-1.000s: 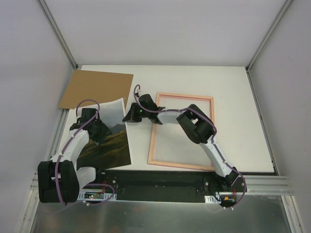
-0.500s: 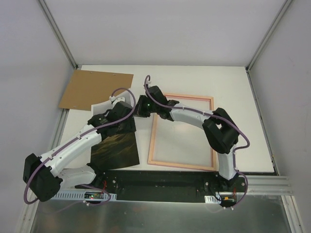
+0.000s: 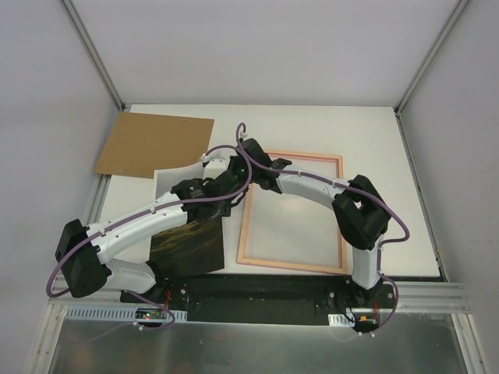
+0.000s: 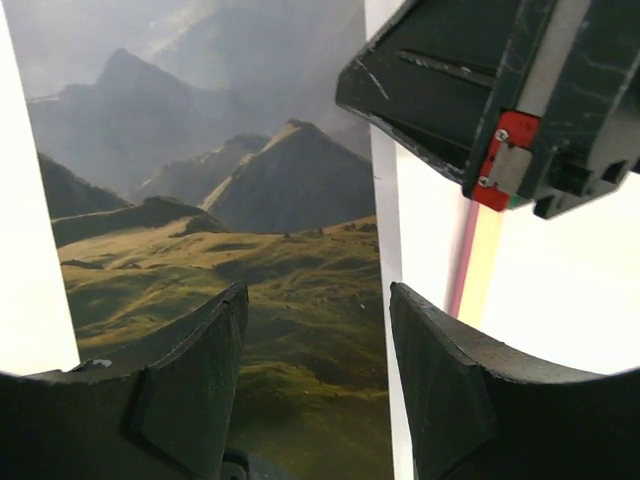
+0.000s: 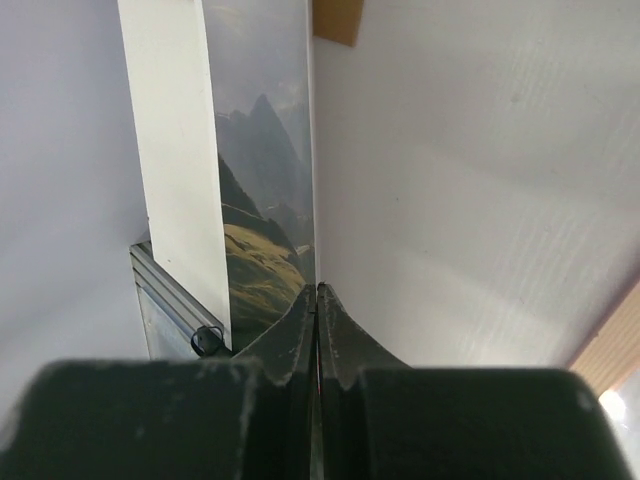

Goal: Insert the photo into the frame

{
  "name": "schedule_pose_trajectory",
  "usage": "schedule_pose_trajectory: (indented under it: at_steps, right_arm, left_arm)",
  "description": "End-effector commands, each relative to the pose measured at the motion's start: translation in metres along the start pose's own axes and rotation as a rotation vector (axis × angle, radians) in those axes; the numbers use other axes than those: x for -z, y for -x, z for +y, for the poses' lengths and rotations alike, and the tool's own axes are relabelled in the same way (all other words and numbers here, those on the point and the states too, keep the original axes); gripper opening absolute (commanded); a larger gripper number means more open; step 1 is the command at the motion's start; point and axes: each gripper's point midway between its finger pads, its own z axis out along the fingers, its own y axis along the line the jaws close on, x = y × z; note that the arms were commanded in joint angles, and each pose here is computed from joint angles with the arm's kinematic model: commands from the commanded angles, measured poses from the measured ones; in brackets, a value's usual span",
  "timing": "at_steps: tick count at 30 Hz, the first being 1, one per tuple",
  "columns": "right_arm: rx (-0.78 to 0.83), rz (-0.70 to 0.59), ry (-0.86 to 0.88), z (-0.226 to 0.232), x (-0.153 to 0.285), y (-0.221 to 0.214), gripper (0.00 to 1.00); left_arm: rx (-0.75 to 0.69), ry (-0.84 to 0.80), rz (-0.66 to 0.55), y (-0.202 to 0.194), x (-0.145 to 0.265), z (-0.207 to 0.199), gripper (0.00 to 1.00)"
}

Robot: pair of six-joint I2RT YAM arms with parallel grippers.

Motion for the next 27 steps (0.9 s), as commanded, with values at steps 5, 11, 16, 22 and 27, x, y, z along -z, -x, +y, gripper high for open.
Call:
schedule_pose_trajectory:
  at_steps: [5, 11, 16, 22, 27]
  right_arm:
    - [0.016, -0.053, 0.021, 0.031, 0.035, 0.020, 0.01]
    - [0.033, -0.067, 0.014, 0.034, 0.046, 0.023, 0.01]
    - [0.039, -0.072, 0.007, 0.034, 0.056, 0.023, 0.01]
    - [0.033, -0.078, 0.002, 0.031, 0.064, 0.022, 0.01]
    - [0.031, -0.088, 0.007, 0.032, 0.071, 0.026, 0.01]
  left_arm:
    - [-0.068, 0.032, -0.054, 0.013, 0.011, -0.014, 0.57]
    - [-0.106, 0.034, -0.038, 0.009, 0.005, -0.028, 0.57]
    - [-0.125, 0.079, -0.047, 0.008, -0.002, -0.025, 0.52]
    - [-0.146, 0.098, -0.050, 0.007, -0.007, -0.030, 0.47]
    - [-0.157, 0.108, -0.045, 0.002, -0.011, -0.034, 0.46]
